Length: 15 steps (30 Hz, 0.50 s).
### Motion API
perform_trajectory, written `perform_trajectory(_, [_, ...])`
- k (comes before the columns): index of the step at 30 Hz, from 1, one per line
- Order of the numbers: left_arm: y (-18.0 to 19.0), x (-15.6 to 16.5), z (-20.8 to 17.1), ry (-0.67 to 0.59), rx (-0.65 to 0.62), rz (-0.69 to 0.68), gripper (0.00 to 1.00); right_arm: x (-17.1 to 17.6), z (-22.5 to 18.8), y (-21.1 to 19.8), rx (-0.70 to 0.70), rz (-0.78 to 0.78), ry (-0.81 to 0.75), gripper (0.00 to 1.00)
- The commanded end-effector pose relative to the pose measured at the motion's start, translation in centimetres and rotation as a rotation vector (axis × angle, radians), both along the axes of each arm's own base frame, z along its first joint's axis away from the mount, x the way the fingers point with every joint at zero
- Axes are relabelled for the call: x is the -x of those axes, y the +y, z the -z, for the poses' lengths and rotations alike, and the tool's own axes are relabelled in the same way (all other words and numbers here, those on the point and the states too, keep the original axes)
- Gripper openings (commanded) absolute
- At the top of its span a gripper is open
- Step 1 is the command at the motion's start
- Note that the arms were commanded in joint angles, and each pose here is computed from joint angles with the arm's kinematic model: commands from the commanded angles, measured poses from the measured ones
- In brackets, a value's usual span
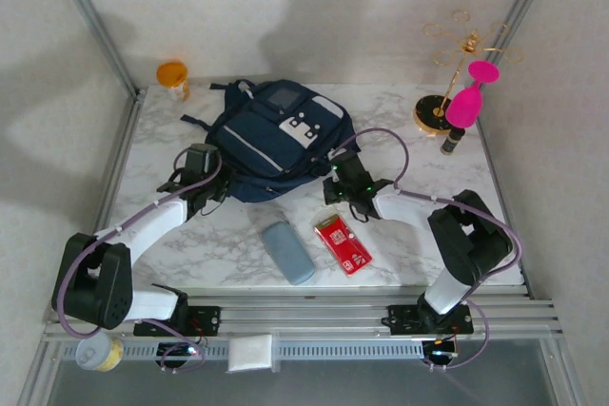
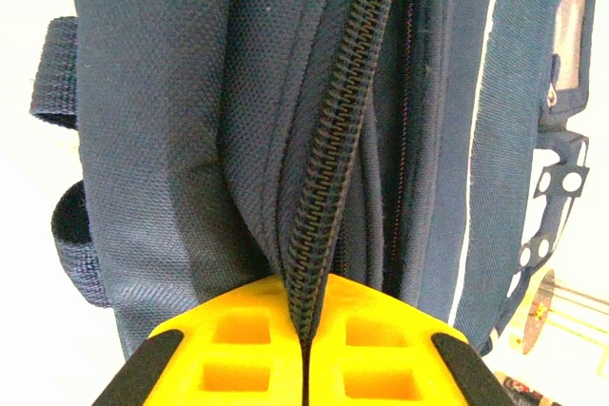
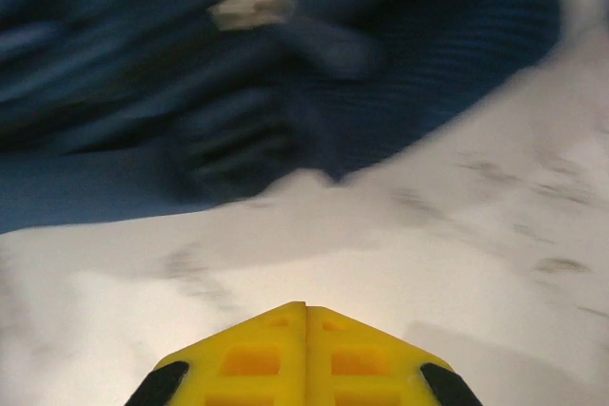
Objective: Pack books, pencil case, and school supplies into a backpack
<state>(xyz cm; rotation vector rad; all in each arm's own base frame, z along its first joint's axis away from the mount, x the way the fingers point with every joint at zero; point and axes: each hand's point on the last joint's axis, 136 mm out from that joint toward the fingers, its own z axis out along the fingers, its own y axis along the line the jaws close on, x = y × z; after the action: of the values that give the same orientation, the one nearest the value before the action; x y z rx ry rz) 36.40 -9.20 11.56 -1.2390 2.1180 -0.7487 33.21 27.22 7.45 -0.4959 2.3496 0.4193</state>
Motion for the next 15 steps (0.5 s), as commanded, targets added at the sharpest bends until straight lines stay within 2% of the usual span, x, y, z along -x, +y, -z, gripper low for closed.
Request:
perform_trajectory(1, [-0.5,-1.0,-3.5,-0.113,0.013,0.028,0.0,4.3,-1.5,6.5,-0.148,-0.268,0.022,0.04])
perform_trajectory(2, [-0.5,-1.0,-3.4,-0.109,0.006,0.029,0.0,4.7,-1.2,7.3,-0.185,-0.289,0.054,0.07])
perform_trajectory(4, [-0.5,-1.1,-3.4,-0.108,0.001,0.029,0.0,5.6,-0.9,9.0,-0.254,-0.357,0.092,0.26])
perform_trajectory(5, [-0.5,-1.2,-3.5,-0.111,0.005,0.033,0.0,5.5,-0.8,9.4,-0.258,-0.363,0.092,0.31])
perform_trajectory(9, [-0.7,-1.2,-3.3,-0.106,0.01,0.039,0.0,5.5,-0.8,10.8,-0.305,-0.422,0.072,0.41])
perform_trajectory(11, [-0.7,-1.1,-3.2,-0.102,0.009,0.04,0.0,5.1,-0.7,11.1,-0.322,-0.419,0.055,0.48])
perform_trajectory(15, [-0.6,-1.0,-3.0,-0.099,0.008,0.037,0.0,3.3,-2.3,11.6,-0.349,-0.4,-0.033,0.54])
